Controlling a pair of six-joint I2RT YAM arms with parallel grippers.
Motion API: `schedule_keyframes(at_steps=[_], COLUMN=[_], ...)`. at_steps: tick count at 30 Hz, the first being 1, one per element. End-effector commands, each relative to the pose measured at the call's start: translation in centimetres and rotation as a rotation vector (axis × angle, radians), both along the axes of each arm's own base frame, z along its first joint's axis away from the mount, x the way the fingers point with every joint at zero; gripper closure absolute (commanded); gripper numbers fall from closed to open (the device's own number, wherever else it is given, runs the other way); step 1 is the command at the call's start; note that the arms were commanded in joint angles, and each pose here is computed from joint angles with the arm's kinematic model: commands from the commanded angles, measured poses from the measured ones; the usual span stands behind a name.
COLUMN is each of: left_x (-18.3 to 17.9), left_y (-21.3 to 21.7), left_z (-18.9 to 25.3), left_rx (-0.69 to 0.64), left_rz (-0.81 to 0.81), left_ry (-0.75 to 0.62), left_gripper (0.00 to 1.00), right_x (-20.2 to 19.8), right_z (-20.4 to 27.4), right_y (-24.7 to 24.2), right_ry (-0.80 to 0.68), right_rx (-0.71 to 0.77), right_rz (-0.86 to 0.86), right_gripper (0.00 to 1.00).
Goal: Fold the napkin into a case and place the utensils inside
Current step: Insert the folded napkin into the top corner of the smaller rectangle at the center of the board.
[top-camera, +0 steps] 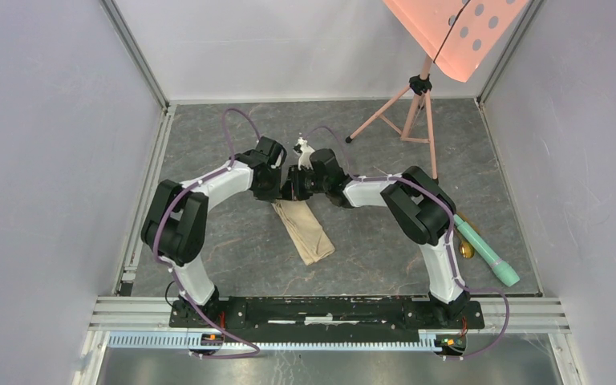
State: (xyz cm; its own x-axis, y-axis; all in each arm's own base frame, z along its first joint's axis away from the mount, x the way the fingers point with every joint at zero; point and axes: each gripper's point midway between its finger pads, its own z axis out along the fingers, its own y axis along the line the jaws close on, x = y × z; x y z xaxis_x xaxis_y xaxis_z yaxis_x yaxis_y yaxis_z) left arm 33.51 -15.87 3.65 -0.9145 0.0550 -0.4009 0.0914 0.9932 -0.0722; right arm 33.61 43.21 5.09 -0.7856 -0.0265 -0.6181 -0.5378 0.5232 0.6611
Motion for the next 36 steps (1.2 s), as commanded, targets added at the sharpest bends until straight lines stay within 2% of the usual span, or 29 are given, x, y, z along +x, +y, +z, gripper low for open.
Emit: schedule_keyframes(at_steps=[1,4,8,11,14,20,24,30,36], left_x=[0.8,1.0,1.3,1.1,0.5,-0.1,-0.2,-0.2,-0.1], left_y=[-0.6,-0.9,-1.7,-1.6,-1.1,-0.1,-0.1,-0.6,-0.7], left_z=[1.9,2.4,2.9,2.8,2.7,2.9,2.8,2.8,2.8], left_rx=[-0.043,-0.065,-0.107,-0.112,-0.1,-0.068,-0.072,-0.089,-0.094], left_rz=[-0.043,-0.05,-0.059,-0.043,-0.029,-0.02,-0.023,-0.036,-0.05], left_ry=[-0.082,-0.108,-0.119,-0.111,-0.098,-0.098,-0.093,-0.085,-0.088], left_gripper=[0.98,0.98,0.98,0.98,0.98,0.98,0.98,0.98,0.98], right_x=[1.3,0.8,0.0,-0.2,-0.1,0.4,0.8,0.9,1.1], right_z=[0.1,-1.6,-5.0,-5.6,-3.6,0.3,0.8,0.7,0.3], right_y=[1.6,2.9,3.6,2.9,2.4,-1.2,-1.7,-1.2,0.1], right_ry=[-0.042,-0.005,0.051,0.066,0.025,0.017,0.006,0.018,0.038], right_rx=[-0.009,-0.03,-0.088,-0.111,-0.089,0.016,0.022,0.055,0.086], right_rz=[-0.004,0.004,-0.019,-0.032,-0.008,-0.023,-0.012,-0.012,-0.008], right_gripper=[0.78,0.89,0.9,0.86,0.71,0.6,0.59,0.6,0.78])
